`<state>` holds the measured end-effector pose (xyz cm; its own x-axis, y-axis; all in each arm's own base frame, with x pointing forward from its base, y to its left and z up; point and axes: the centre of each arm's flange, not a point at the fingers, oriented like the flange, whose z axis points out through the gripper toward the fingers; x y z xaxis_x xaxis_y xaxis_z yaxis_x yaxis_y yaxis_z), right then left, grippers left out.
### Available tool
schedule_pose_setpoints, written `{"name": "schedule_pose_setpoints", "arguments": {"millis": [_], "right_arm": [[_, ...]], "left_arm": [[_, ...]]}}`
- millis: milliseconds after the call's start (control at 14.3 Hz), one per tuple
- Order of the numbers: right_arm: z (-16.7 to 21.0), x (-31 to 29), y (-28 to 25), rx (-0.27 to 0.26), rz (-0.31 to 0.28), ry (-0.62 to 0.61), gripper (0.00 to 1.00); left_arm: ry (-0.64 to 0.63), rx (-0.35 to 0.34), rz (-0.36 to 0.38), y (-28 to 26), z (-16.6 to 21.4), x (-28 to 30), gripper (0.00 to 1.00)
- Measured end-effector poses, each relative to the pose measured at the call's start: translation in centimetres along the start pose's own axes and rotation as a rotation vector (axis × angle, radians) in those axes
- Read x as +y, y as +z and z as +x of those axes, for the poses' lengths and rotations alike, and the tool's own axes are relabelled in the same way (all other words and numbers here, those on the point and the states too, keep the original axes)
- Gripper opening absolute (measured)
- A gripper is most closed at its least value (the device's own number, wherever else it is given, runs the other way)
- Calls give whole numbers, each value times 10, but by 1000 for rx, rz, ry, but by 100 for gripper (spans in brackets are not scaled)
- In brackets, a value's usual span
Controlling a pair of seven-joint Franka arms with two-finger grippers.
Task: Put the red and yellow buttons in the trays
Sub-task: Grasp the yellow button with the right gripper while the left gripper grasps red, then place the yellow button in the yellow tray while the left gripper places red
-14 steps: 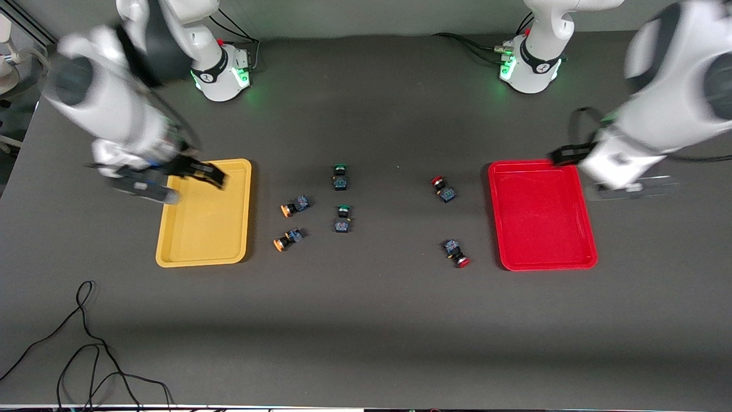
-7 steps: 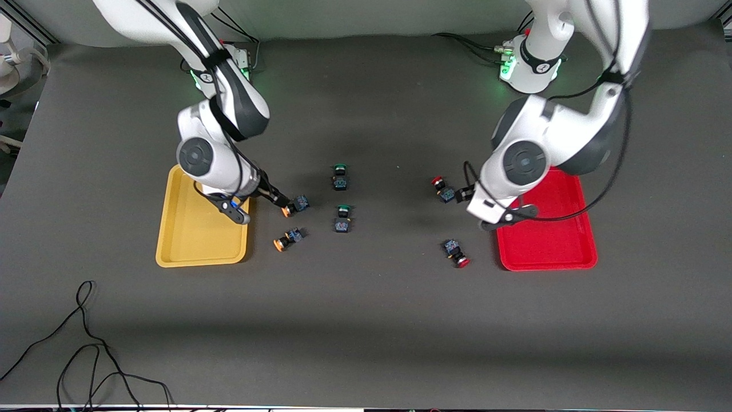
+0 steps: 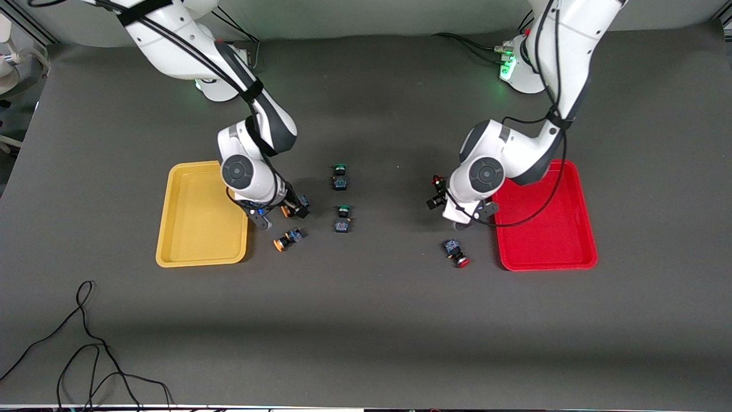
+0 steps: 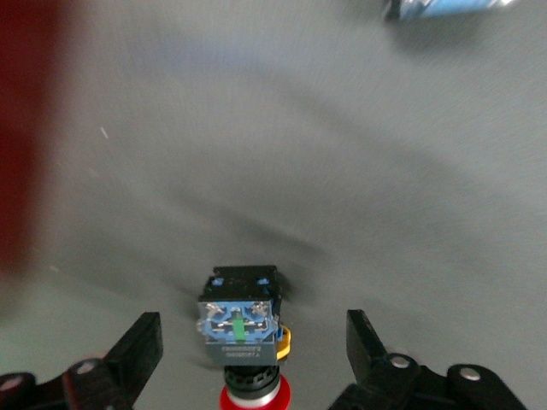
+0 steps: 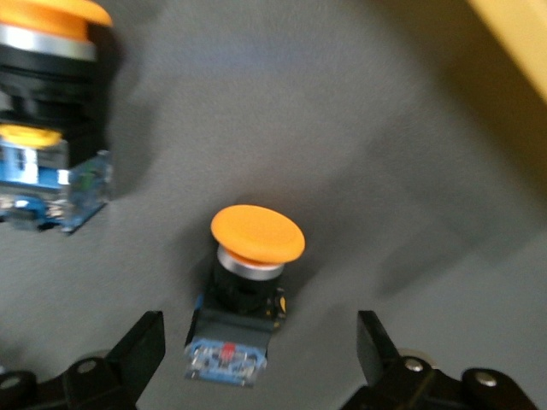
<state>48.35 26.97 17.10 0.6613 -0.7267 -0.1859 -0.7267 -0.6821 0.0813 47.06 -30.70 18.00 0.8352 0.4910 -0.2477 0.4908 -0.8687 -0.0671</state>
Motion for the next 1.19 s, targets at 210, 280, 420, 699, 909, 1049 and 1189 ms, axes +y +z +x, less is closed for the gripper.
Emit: {"name": "schedule_pose_setpoints", "arguments": {"millis": [210, 280, 420, 699, 909, 1049, 1189], "right_arm": [[3, -1, 3, 3, 5, 5, 72], [3, -3, 2, 4, 10, 6, 61], [4, -7, -5, 6, 21, 8, 43], [8, -7, -70, -30, -24, -5, 43], [41, 33, -145, -42, -31, -75, 43], [82, 78, -146, -45, -52, -102, 43], [120, 122, -120, -63, -70, -129, 43]], "left_arm": [[-13, 1, 9, 11, -21, 7, 91], [-13, 1, 11, 12, -24, 8, 90], [-15, 0, 14, 14, -25, 7, 80], [-18, 2, 14, 9, -24, 6, 40], [-37, -11, 52, -35, -18, -2, 33], [-68, -29, 86, -99, -4, -15, 33], [-72, -45, 111, -180, 8, -36, 33]]}}
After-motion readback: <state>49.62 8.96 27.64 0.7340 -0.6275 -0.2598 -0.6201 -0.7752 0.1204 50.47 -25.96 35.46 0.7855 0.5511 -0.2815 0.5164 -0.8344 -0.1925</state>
